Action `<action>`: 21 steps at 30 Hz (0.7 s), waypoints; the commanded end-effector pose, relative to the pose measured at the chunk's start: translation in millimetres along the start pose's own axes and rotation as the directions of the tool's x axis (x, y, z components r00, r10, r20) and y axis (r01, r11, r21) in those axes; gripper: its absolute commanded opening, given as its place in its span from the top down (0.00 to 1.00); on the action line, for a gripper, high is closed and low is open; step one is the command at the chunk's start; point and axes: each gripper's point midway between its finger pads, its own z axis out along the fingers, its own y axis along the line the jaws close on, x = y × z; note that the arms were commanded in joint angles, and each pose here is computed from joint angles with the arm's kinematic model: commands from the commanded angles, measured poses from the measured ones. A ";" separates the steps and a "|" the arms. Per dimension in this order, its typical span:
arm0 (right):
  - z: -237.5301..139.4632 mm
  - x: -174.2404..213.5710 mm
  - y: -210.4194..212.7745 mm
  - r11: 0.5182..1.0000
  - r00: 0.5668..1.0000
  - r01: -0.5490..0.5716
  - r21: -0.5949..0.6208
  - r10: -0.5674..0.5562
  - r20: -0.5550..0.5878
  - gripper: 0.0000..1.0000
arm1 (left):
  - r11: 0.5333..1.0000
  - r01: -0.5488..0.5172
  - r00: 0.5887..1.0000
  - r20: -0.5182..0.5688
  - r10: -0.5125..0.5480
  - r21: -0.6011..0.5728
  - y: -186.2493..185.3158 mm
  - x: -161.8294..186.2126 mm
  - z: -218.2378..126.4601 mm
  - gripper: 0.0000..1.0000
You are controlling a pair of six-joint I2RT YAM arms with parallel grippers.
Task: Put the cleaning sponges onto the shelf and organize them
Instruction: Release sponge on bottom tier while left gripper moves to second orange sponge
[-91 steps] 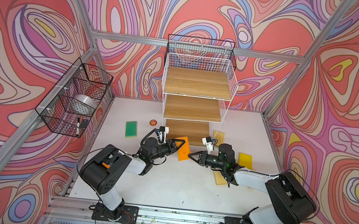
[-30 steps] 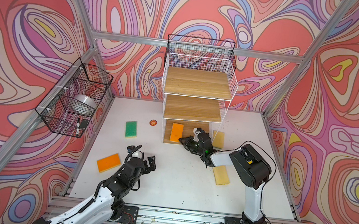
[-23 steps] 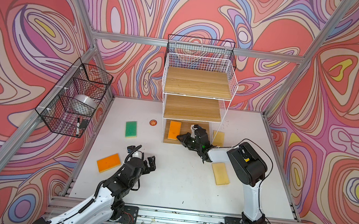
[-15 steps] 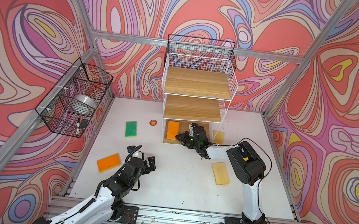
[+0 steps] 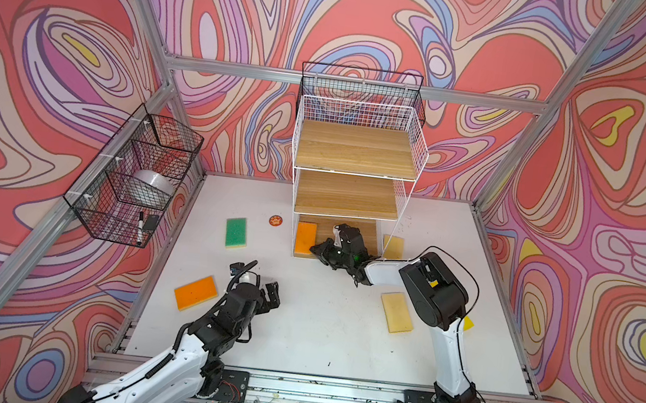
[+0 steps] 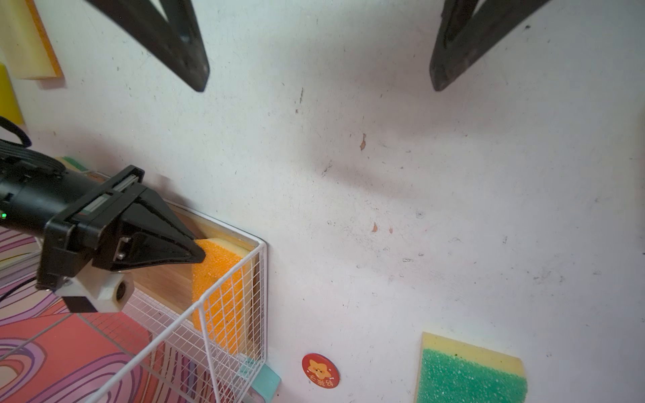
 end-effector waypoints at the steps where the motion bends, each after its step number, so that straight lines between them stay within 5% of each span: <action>1: 5.6 6.5 -5.8 1.000 1.000 -0.011 0.017 0.011 -0.018 1.00 | 1.000 -0.003 1.000 0.021 0.004 -0.017 1.4 -6.7 -3.0 0.00; 15: -3.3 10.3 -3.9 1.000 1.000 -0.005 0.030 0.005 -0.014 0.99 | 1.000 0.002 0.999 0.035 -0.001 -0.027 5.0 -8.6 -6.2 0.00; 21: -5.7 12.1 -6.2 0.999 1.000 0.003 0.038 -0.003 -0.019 0.61 | 0.995 0.010 0.999 0.050 -0.005 -0.100 16.4 -15.1 -13.1 0.00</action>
